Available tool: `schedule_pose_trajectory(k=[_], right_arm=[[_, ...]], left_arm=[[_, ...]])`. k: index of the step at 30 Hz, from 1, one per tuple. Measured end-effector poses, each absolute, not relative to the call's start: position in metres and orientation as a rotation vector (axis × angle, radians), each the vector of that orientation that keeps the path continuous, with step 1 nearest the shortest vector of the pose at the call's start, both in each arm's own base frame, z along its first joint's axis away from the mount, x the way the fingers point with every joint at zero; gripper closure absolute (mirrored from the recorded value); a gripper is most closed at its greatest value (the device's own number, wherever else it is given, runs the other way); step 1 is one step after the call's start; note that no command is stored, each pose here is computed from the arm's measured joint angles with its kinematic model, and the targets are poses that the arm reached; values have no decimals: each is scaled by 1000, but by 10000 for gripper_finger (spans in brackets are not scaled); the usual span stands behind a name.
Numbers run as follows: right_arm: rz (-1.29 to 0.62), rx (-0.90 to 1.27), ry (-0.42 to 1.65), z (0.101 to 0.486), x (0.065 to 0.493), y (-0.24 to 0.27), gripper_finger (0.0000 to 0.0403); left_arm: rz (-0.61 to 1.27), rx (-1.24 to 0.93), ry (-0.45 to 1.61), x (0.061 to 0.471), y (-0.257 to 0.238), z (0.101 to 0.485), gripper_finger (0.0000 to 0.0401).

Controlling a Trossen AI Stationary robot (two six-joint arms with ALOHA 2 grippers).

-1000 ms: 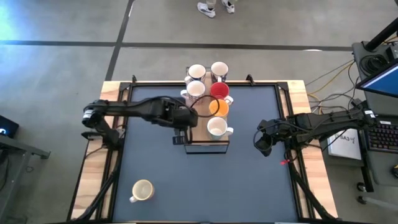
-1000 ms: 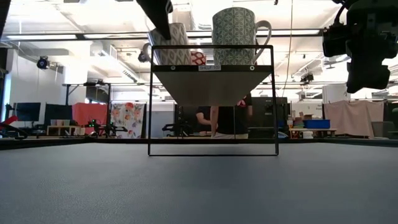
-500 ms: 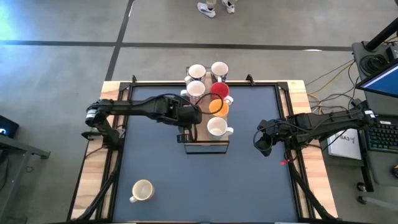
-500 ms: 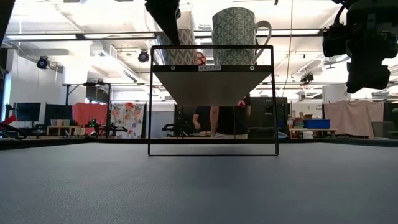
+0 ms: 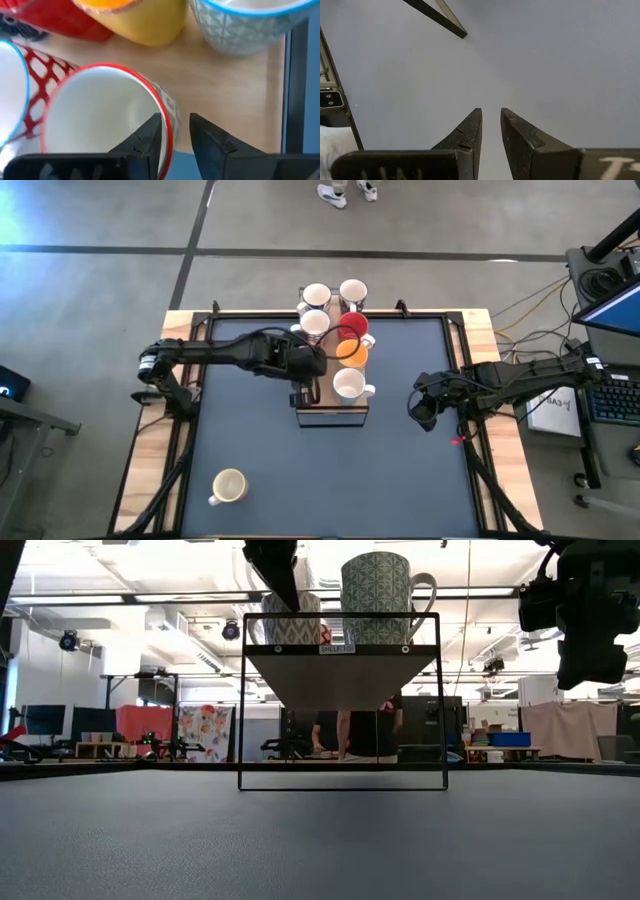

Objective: Place coffee mugs
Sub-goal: Put the gray patterned mug on the shelf, then put the orange patterned mug on the shelf

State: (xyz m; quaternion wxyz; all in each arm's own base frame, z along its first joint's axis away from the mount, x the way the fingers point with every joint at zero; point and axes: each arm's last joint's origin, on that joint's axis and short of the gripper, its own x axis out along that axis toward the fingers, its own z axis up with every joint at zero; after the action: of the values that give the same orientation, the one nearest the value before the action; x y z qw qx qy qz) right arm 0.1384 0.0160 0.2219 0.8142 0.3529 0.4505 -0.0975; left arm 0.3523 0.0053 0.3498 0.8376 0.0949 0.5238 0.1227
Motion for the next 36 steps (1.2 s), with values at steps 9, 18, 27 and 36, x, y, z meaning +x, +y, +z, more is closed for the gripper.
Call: schedule_pose_trajectory(k=[9,18,27,36], right_arm=[[-208,753,962,222,138,16,342],[-208,753,961,222,138,16,342],[-208,753,961,222,138,16,342],[-208,753,961,222,138,16,342]], left_arm=[[241,233,1045,356,6,360,304],[229,258,1006,362,9,360,304],[237,278,975,366,17,360,304],[258,281,924,365,17,376,304]])
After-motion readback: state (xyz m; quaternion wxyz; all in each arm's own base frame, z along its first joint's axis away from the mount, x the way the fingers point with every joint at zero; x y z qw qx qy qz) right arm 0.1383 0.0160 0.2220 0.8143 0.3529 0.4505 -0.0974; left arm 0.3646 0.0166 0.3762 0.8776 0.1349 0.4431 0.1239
